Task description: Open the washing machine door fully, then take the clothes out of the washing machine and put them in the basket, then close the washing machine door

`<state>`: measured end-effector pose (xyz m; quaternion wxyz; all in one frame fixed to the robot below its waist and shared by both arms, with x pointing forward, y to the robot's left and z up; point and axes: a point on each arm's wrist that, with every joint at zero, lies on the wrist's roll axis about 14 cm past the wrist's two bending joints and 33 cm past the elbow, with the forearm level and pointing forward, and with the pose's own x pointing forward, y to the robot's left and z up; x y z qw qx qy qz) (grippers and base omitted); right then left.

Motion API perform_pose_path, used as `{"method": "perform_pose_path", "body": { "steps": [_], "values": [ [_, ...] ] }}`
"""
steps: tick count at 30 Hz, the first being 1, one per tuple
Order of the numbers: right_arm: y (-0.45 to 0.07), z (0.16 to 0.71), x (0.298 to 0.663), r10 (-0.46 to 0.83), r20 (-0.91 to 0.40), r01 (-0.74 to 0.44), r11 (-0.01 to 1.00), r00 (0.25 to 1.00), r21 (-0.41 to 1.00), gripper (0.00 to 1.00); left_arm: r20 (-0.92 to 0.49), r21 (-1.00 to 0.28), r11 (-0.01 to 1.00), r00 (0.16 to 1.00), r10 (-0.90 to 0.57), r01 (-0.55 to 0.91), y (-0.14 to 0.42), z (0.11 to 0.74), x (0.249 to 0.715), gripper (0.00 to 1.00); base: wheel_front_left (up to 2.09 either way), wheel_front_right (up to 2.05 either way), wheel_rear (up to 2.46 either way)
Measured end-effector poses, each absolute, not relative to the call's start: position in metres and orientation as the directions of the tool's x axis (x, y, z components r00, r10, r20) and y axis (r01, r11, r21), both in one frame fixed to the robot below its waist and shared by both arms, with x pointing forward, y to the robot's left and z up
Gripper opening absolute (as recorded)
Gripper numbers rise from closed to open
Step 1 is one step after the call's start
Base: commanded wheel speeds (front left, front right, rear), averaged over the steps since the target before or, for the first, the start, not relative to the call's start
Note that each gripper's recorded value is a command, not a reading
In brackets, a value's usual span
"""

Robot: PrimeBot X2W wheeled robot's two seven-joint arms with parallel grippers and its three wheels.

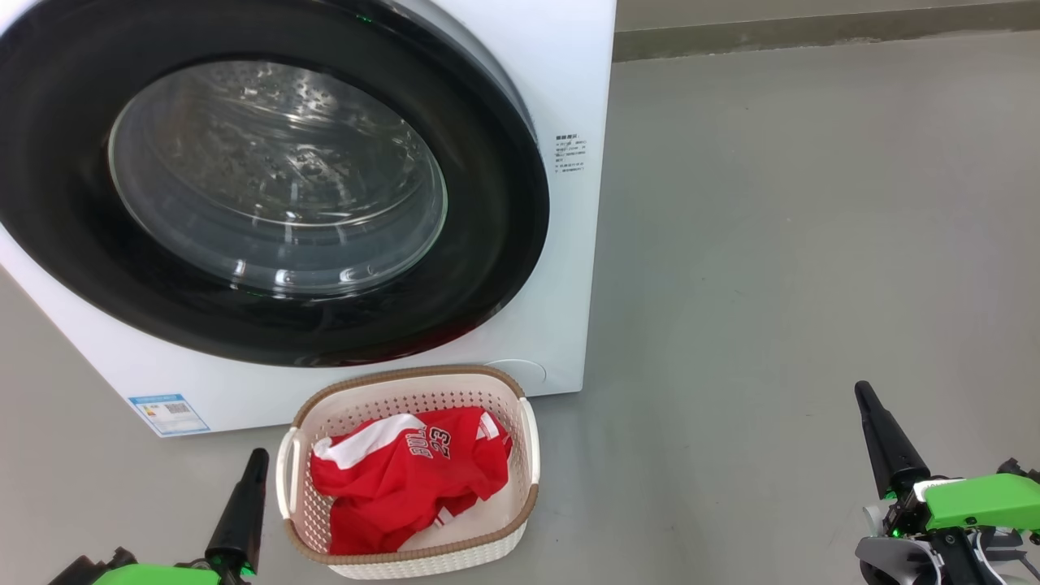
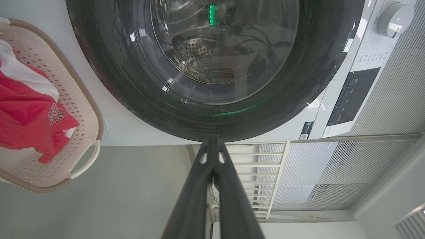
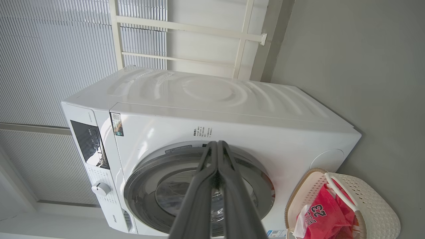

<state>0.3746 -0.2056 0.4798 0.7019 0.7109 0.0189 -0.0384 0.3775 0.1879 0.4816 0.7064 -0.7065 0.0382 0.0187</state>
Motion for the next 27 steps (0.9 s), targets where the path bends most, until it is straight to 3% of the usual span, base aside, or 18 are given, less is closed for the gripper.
{"method": "perform_pose_path", "body": {
  "steps": [27],
  "values": [
    [-0.2055,0.4810,0.3755,-0.027,-0.078,0.077,-0.014,0.997,0.997,0.00,-0.080,-0.997,-0.001,0.996,-0.027,-0.080,0.1876,0.4816,0.3775,0.00,0.00,0.00,0.00]
  ]
}}
